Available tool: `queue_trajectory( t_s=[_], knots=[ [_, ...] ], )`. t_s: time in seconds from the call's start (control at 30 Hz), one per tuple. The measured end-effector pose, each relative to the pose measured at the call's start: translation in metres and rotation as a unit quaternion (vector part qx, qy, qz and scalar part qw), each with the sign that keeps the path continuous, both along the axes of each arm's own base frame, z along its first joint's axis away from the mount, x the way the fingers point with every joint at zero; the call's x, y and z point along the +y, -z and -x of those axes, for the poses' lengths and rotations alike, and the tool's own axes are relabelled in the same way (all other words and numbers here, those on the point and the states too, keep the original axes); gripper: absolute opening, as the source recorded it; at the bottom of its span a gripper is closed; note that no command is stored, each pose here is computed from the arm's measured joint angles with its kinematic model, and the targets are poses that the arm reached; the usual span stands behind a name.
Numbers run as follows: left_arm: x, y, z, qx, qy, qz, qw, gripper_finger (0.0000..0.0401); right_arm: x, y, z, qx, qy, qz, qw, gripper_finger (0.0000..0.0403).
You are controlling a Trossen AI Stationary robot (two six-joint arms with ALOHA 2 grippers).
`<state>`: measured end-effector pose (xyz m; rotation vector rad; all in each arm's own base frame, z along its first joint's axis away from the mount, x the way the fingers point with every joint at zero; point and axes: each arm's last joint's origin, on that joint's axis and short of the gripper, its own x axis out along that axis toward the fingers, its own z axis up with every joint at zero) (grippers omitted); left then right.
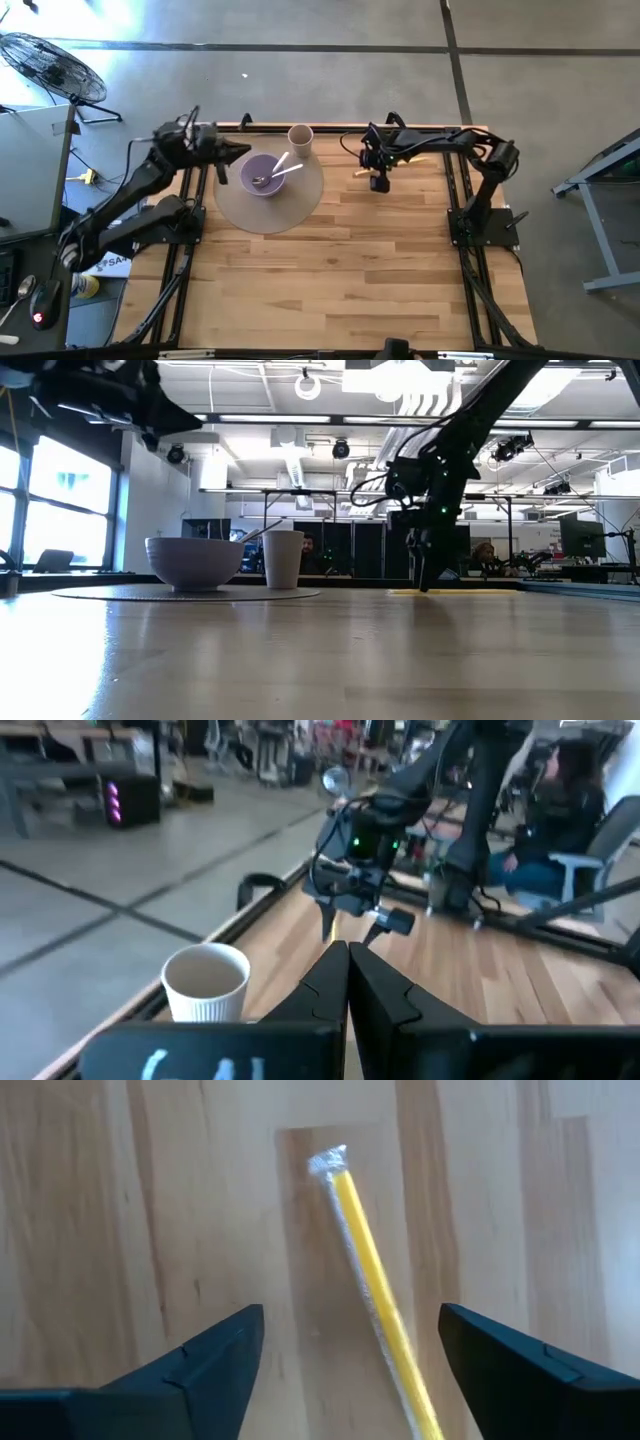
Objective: Pick & Place Utensil
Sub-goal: Put the yellow straw into the white cup to the top right of the violet bowl
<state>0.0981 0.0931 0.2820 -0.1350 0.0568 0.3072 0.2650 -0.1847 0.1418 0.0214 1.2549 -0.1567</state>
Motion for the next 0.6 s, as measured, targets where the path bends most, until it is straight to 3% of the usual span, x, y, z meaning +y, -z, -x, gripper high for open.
queue_trajectory(
  t_s=[0.3, 0.6],
  knots=[
    [-0.021, 0.012, 0.018, -0.039, -0.004, -0.010, 0.999, 0.0004, -0.003, 0.004, 0.003, 0.010, -0.003, -0.002, 1.000, 0.0215],
    [-0.022, 0.013, 0.019, -0.039, -0.004, -0.009, 0.999, 0.0004, -0.006, 0.007, 0.010, 0.036, 0.011, -0.014, 0.999, 0.0050]
  ],
)
